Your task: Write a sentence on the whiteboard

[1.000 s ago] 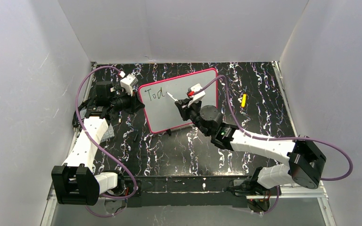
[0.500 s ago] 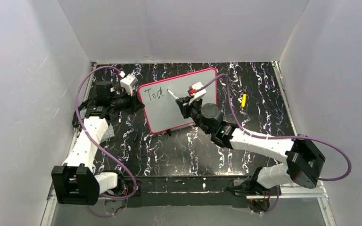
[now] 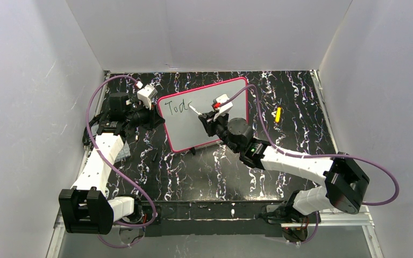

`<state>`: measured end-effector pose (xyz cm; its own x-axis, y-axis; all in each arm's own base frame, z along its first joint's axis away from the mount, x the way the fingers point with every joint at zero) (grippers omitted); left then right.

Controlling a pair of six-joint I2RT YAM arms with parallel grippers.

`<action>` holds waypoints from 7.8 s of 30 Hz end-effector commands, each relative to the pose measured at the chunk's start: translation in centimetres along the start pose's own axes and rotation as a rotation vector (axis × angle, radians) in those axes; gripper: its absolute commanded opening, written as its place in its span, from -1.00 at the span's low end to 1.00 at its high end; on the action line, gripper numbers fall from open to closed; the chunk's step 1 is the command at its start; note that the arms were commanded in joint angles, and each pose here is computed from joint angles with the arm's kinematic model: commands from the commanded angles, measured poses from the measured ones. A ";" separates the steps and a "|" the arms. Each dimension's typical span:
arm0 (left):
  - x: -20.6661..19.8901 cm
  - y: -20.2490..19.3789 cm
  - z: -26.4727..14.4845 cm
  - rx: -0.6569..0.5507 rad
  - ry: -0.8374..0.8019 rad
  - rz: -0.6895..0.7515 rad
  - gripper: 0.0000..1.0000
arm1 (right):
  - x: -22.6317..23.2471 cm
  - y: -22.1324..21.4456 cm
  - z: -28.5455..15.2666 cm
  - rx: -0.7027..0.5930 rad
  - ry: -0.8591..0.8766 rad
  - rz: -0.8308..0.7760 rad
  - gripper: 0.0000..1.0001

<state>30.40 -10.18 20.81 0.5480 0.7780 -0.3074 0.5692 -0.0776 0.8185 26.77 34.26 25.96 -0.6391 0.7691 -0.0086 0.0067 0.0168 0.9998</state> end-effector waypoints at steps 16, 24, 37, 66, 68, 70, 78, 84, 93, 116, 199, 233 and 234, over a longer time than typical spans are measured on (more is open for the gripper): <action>-0.7 -0.7 -0.5 0.022 -0.015 0.006 -1.00 | -1.2 -0.2 -0.4 0.022 -0.052 -0.023 -0.97; -0.6 -0.7 -0.5 0.022 -0.013 0.007 -1.00 | -1.4 0.3 -0.6 0.023 -0.057 -0.043 -0.97; -0.7 -0.7 -0.5 0.022 -0.015 0.009 -1.00 | -2.0 2.6 -0.7 -0.046 -0.090 -0.035 -0.97; -0.7 -0.7 -0.5 0.020 -0.014 0.010 -1.00 | -1.9 2.9 -0.4 -0.082 -0.093 -0.012 -0.97; -0.7 -0.7 -0.5 0.020 -0.014 0.009 -1.00 | -2.0 1.9 -0.5 -0.058 -0.094 -0.013 -0.97; -0.7 -0.7 -0.5 0.021 -0.015 0.009 -1.00 | -2.0 0.8 -0.7 -0.034 -0.095 -0.011 -0.97; -0.7 -0.7 -0.5 0.021 -0.017 0.008 -1.00 | -2.0 -1.0 -1.0 0.011 -0.094 -0.006 -0.97; -0.7 -0.7 -0.5 0.021 -0.012 0.007 -1.00 | -2.3 0.6 -1.6 -0.029 -0.103 0.005 -0.97; -0.6 -0.7 -0.5 0.021 -0.007 0.004 -1.00 | -2.4 4.7 -2.5 -0.131 -0.085 0.031 -0.97; -0.7 -0.7 -0.5 0.022 -0.013 0.006 -1.00 | -2.9 2.1 -0.9 -0.089 -0.144 -0.015 -0.97; -0.6 -0.8 -0.4 0.027 -0.014 0.001 -1.00 | -5.0 4.7 -0.6 -0.142 -0.149 -0.040 -0.97; -0.6 -0.9 -0.3 0.031 -0.014 0.000 -1.00 | -3.9 3.1 -2.6 -0.124 -0.043 0.004 -0.97; -0.5 -1.0 -0.3 0.033 -0.013 -0.002 -1.00 | -3.8 3.4 -2.8 -0.132 -0.033 0.007 -0.97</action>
<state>30.26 -10.21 20.75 0.5493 0.7758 -0.3106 0.5730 -0.0792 0.8157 28.04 29.77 26.91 -0.5724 0.8198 -0.0192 -0.0431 -0.0067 0.9990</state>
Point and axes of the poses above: each gripper's point midway between its finger pads, its own z axis out along the fingers, its own x axis along the line the jaws close on, y = z × x, the point moved 2 cm from there along -z, back along the fingers, and after that the axes turned 6 degrees about -z, right-handed, at the moved point
